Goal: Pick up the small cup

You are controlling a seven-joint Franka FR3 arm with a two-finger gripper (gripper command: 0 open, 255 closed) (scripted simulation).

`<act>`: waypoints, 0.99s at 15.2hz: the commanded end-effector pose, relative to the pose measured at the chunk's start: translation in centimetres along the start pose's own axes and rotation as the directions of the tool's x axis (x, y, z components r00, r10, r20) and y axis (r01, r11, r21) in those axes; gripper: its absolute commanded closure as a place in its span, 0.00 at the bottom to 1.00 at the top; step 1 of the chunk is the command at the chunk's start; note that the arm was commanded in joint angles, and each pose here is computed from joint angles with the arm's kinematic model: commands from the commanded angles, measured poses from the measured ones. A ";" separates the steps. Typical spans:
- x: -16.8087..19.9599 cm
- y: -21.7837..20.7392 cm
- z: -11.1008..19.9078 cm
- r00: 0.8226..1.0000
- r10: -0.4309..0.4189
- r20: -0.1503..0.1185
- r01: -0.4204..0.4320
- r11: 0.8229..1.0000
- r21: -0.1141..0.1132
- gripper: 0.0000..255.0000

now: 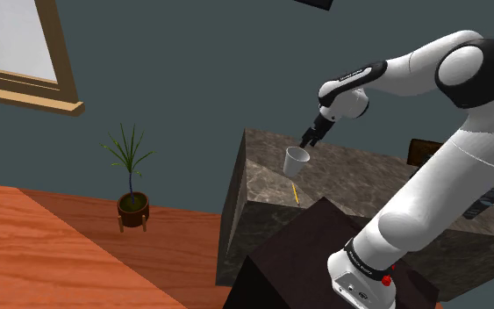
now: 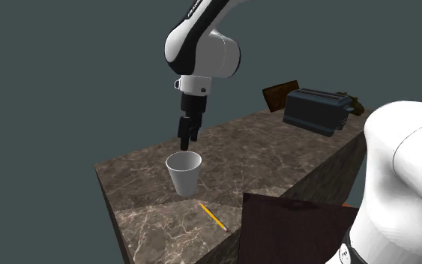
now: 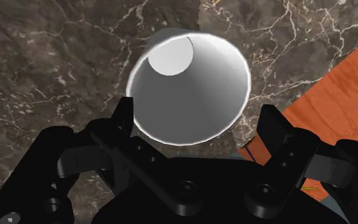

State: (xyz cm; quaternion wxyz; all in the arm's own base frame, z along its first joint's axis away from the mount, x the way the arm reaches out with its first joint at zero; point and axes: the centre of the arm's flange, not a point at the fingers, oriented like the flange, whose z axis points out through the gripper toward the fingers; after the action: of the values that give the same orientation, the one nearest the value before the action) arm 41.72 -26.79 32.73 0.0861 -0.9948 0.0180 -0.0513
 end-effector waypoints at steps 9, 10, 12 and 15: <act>1.0 5.3 6.4 1.000 -0.012 0.003 0.012 1.000 0.008 0.00; 1.0 5.4 7.0 1.000 -0.012 0.003 0.012 1.000 0.008 0.00; 0.9 5.5 7.8 1.000 -0.012 0.003 0.012 1.000 0.008 0.00; 0.9 5.5 7.7 1.000 -0.012 0.003 0.012 1.000 0.008 1.00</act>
State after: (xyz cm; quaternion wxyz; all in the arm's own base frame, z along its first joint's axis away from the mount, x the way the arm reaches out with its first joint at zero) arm 43.24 -30.89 24.33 0.0900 -0.9946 0.0119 -0.0505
